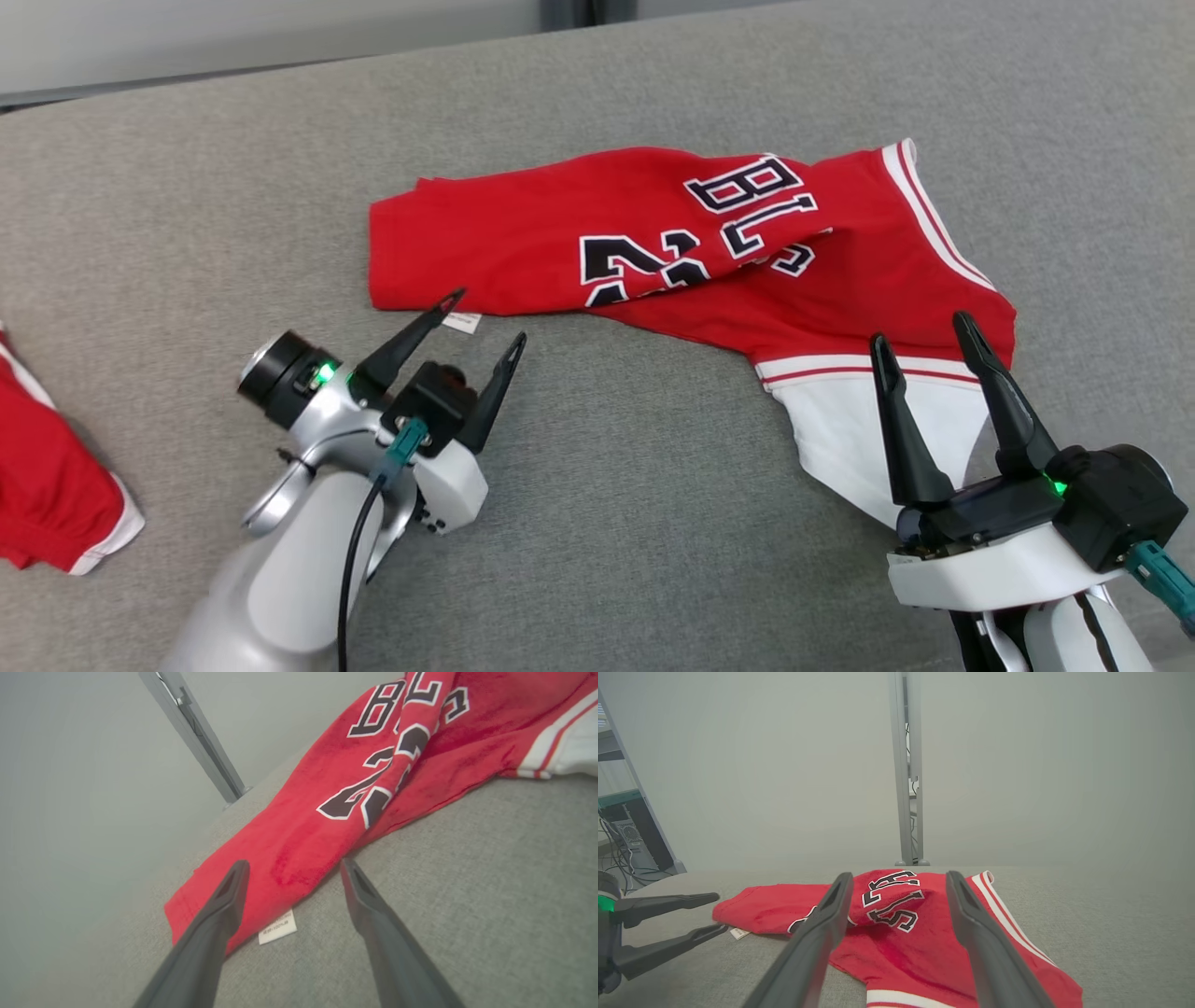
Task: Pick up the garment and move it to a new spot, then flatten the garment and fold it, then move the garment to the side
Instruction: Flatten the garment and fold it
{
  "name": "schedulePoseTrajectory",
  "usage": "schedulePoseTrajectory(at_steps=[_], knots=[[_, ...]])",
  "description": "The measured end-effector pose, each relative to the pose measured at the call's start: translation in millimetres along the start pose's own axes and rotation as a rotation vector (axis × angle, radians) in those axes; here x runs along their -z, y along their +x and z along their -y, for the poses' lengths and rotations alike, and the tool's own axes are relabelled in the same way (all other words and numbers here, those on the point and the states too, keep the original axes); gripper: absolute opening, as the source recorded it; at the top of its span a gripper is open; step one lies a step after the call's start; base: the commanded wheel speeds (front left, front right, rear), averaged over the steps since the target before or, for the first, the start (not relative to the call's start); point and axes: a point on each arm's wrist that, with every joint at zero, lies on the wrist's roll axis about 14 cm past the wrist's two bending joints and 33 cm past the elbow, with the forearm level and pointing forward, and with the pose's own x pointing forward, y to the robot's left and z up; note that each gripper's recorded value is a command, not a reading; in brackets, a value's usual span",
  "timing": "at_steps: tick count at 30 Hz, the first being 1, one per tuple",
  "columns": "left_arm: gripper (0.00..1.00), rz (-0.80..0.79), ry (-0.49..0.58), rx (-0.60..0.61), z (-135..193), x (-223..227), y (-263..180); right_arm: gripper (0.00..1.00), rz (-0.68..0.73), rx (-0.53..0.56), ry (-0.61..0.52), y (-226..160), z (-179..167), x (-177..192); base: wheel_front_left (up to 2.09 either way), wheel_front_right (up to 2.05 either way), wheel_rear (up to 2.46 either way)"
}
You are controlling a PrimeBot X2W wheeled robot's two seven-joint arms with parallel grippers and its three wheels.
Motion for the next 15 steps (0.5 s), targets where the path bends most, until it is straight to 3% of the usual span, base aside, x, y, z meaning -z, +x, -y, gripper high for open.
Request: schedulePoseTrajectory(at_steps=[8, 15], knots=[[1.00, -0.020, 0.064, 0.148, 31, 2, 44, 1.00, -0.035, 0.059, 0.019, -4, 19, 11, 0.00, 0.00, 0.00], [1.00, -0.069, 0.075, 0.164, 33, 15, 57, 1.00, -0.044, 0.079, 0.016, -6, 25, 14, 0.00, 0.00, 0.00]])
